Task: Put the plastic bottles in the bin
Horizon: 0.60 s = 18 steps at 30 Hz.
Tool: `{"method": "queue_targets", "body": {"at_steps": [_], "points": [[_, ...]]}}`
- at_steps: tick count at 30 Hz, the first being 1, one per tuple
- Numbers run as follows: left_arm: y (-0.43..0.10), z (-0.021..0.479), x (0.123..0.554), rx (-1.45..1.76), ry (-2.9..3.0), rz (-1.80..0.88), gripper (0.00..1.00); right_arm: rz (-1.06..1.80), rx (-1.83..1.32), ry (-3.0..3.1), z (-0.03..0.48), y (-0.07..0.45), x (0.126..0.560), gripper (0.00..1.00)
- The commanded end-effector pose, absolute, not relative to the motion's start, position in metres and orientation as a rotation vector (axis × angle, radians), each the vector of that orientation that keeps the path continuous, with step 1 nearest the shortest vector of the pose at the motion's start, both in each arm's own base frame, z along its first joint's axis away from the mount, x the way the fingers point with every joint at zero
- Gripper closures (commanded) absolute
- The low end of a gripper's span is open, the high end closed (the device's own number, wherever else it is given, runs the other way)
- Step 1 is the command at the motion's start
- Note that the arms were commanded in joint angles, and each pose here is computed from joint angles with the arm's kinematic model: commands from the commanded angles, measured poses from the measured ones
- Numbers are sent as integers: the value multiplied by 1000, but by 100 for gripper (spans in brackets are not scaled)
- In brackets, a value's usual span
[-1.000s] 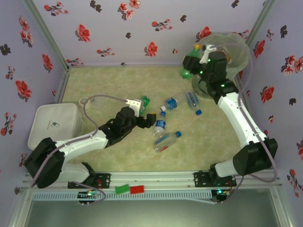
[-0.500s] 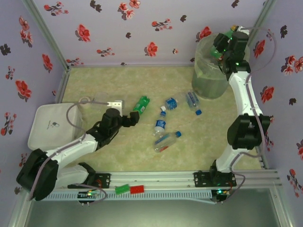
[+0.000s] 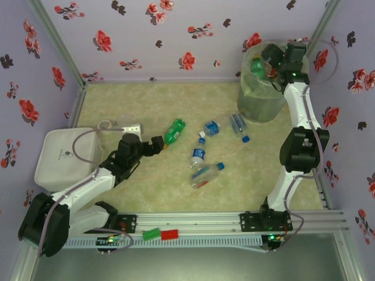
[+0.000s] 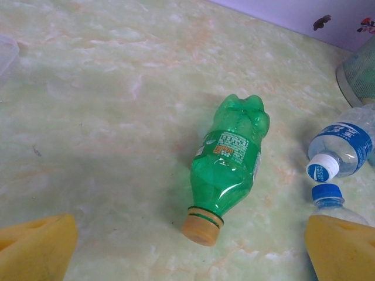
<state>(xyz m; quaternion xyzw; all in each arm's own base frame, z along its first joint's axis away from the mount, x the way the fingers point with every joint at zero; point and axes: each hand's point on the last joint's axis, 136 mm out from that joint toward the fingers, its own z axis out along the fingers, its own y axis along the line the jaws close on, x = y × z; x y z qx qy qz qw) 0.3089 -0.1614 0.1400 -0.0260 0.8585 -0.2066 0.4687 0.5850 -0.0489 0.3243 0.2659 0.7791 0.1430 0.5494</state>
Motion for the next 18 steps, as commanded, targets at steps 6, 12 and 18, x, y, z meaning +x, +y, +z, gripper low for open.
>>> {"method": "queue_targets", "body": {"at_steps": [6,12,18], "points": [[-171,159,319,-9,2073,-521,0,176,587,1780,368,-64,543,0],[-177,160,337,6,2126,-484,0,173,513,1756,382,-46,505,0],[-199,157,355,104,2220,-496,0,204,409,1803,362,-2,461,0]]}}
